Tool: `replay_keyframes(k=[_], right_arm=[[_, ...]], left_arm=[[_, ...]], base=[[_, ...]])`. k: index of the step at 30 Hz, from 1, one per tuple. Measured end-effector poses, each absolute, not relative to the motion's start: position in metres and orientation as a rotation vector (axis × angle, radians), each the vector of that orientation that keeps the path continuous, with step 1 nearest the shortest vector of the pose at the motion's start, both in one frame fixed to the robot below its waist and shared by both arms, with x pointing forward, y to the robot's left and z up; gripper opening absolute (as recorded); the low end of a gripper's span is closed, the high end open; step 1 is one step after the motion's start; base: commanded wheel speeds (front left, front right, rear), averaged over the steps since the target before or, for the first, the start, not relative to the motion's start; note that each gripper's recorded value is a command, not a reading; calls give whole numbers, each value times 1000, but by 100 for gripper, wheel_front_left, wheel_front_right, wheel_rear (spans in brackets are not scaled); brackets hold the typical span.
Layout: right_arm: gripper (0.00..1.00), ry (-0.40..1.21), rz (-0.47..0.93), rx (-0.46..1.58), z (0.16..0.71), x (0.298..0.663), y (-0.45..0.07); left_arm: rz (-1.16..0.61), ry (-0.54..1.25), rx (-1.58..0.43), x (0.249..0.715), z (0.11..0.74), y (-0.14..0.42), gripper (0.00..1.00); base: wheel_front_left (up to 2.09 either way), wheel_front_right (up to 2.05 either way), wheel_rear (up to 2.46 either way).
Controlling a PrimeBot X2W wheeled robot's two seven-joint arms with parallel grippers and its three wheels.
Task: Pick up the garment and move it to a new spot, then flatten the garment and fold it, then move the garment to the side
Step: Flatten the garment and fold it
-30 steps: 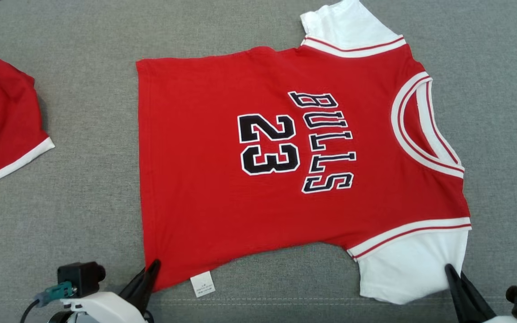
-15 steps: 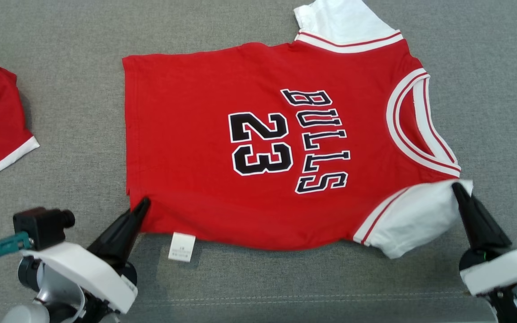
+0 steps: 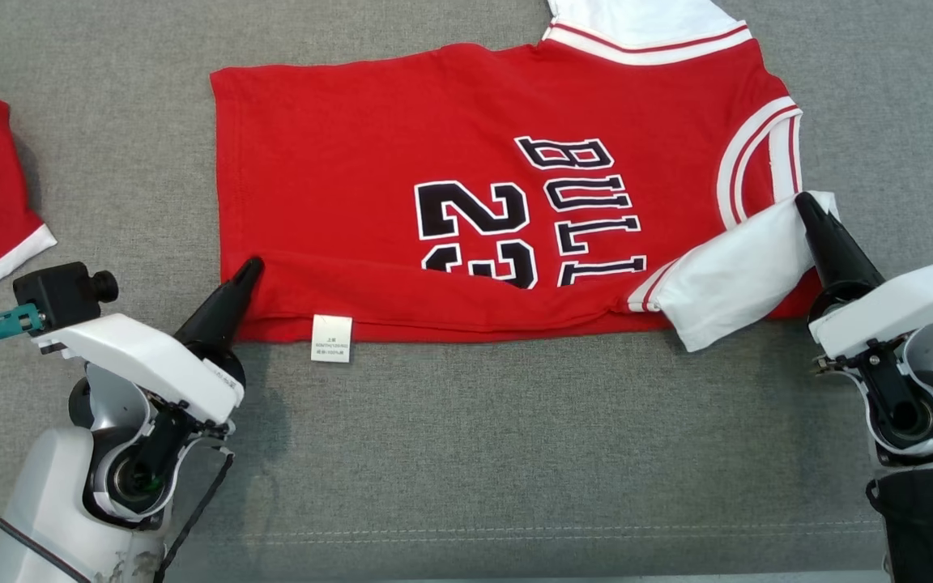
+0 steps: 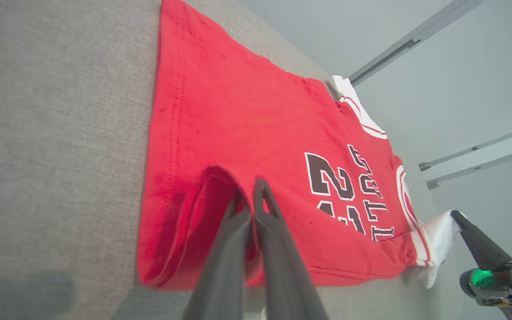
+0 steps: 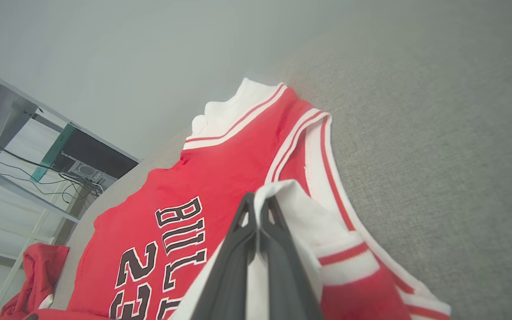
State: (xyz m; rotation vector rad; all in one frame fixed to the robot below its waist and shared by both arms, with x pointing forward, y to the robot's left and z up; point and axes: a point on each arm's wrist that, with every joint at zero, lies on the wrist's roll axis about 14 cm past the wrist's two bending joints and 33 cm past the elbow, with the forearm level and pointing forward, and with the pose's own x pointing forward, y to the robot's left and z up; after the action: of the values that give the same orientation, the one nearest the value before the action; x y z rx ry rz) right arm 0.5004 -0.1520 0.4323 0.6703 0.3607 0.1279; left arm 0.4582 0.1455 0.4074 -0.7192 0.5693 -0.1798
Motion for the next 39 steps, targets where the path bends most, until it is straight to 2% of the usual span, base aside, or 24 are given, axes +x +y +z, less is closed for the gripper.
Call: replay_keyframes(k=[9,10,11,12,13,21,25,26,30,39], right_arm=[[0,390,98,821,421,520,-148],[0,382,93,844,422,523,-148],[30,366,83,872,424,526,-149],[75,359,77,903,425,528,-150],[100,346,75,937,429,531,-150],[100,291,59,1111,436,542,-146],[100,204,78,1145,456,549,-143],[100,145,86,1151,470,551,-147],[100,72,137,949,485,540,-151],[100,60,144,588,460,480,-160]], left_arm=[[-110,541,-815,475,399,153,0],[-106,531,-818,477,398,155,10],[-99,522,-824,478,399,156,44],[-98,522,-833,479,398,156,100],[-92,512,-844,481,398,157,100],[-36,445,-849,486,396,170,100],[-16,392,-743,487,397,180,100],[-14,350,-656,488,401,187,100],[-6,284,-534,483,412,190,100],[-1,303,-371,440,404,180,100]], base=[[0,0,0],[0,0,0],[0,0,0],[0,0,0],[0,0,0],[0,0,0],[0,0,0],[0,0,0],[0,0,0],[0,0,0]])
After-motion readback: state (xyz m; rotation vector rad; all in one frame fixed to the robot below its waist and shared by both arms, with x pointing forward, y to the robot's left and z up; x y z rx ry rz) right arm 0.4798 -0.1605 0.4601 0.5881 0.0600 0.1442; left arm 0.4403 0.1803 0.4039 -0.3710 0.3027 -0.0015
